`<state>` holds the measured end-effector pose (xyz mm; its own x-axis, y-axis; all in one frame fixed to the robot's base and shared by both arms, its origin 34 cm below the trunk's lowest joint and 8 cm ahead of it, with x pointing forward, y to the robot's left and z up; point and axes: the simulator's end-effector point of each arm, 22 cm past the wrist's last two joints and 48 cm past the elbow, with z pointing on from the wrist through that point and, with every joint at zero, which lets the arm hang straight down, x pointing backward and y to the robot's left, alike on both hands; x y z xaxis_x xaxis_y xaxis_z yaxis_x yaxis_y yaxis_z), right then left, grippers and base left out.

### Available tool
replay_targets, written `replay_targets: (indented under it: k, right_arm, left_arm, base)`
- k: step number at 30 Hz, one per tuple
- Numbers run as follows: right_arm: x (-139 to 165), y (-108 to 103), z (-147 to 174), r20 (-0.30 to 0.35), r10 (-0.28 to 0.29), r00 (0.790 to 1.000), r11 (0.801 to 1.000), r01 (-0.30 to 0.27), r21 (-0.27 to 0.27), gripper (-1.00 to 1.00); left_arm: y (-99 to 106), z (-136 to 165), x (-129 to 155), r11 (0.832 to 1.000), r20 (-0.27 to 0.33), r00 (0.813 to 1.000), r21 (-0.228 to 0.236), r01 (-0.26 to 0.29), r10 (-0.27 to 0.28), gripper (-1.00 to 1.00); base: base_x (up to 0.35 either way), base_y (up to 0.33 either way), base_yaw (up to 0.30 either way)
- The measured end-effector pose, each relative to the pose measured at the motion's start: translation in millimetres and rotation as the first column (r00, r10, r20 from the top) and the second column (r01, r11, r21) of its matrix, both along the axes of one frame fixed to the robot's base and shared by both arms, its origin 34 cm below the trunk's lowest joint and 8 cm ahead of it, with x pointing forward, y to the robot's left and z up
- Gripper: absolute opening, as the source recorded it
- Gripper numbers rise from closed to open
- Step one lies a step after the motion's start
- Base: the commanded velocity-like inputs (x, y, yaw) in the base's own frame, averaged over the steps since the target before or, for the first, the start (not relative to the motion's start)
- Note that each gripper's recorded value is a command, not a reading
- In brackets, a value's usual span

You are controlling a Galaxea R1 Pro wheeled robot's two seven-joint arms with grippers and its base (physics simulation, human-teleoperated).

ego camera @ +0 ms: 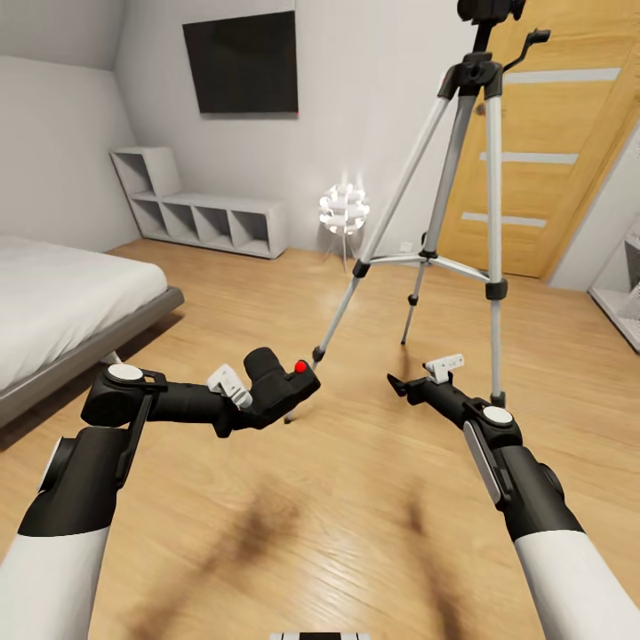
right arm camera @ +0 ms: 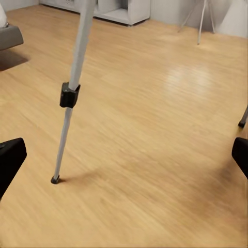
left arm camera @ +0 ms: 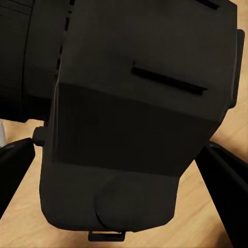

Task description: Attach the digital camera to the camera tripod in the bedroom.

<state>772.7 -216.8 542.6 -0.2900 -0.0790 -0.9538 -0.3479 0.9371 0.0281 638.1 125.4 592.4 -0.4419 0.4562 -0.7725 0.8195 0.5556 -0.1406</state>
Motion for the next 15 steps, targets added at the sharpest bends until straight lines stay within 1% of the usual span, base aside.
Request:
replay_targets:
  k: [15]
  right_arm:
    - [-4, 0, 44, 0.065, 0.000, 0.998, 1.000, 0.000, -0.001, 1.00]
  left_arm:
    - [-1, 35, -7, 1.000, 0.061, 0.998, -0.001, 0.001, -0.001, -1.00]
  base:
    - [0.000, 0.000, 0.000]
